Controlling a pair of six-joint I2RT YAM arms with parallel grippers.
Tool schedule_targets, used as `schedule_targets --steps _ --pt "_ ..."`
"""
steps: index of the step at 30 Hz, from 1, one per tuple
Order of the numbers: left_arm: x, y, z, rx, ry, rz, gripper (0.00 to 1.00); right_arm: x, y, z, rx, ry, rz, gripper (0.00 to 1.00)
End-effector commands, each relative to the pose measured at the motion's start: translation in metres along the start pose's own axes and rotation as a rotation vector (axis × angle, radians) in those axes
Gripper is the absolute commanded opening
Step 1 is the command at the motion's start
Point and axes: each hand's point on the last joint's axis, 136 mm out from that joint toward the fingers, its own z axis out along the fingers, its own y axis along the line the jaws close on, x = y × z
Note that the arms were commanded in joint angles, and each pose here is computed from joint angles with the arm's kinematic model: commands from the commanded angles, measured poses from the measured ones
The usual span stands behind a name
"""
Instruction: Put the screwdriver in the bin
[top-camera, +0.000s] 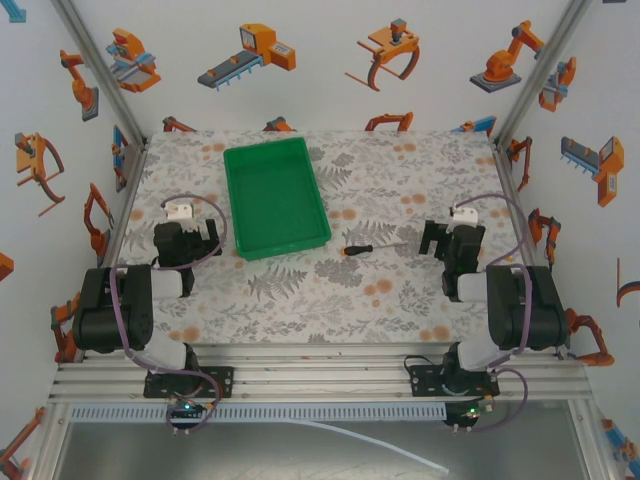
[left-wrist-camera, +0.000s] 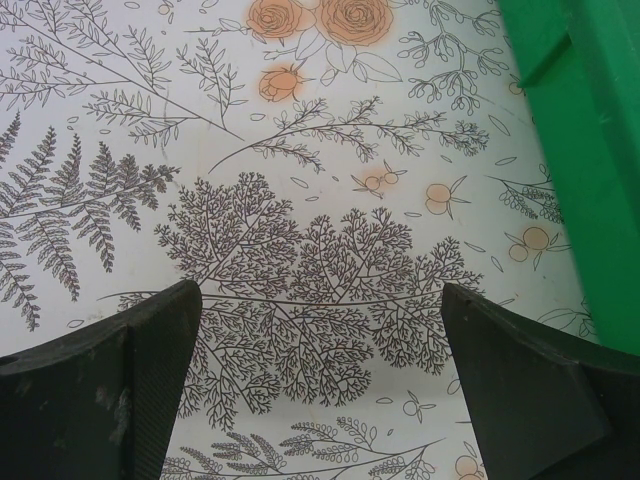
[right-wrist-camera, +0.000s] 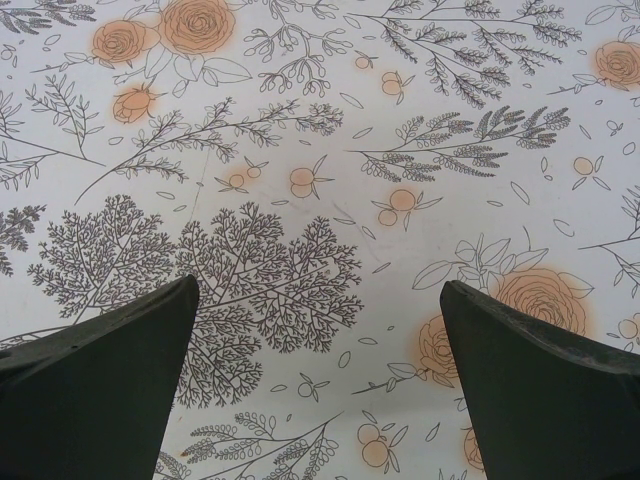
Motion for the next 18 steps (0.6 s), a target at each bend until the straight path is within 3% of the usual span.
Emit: schedule_targets --steps 1,15,18 --pt "-0.014 -0.004 0.003 0.018 -0.042 -0.016 0.97 -0.018 -0.007 0.004 0.032 -0.056 -0.002 0.99" --pt "-0.018 -0.006 0.002 0.026 -0.044 -0.013 0.97 -0.017 -0.009 0.005 0.036 -0.051 0.009 0.99" --pt "-0.032 -0.008 0.001 0.039 0.011 -0.007 0.97 -0.023 -0.021 0.0 0.103 -0.061 0.041 1.0"
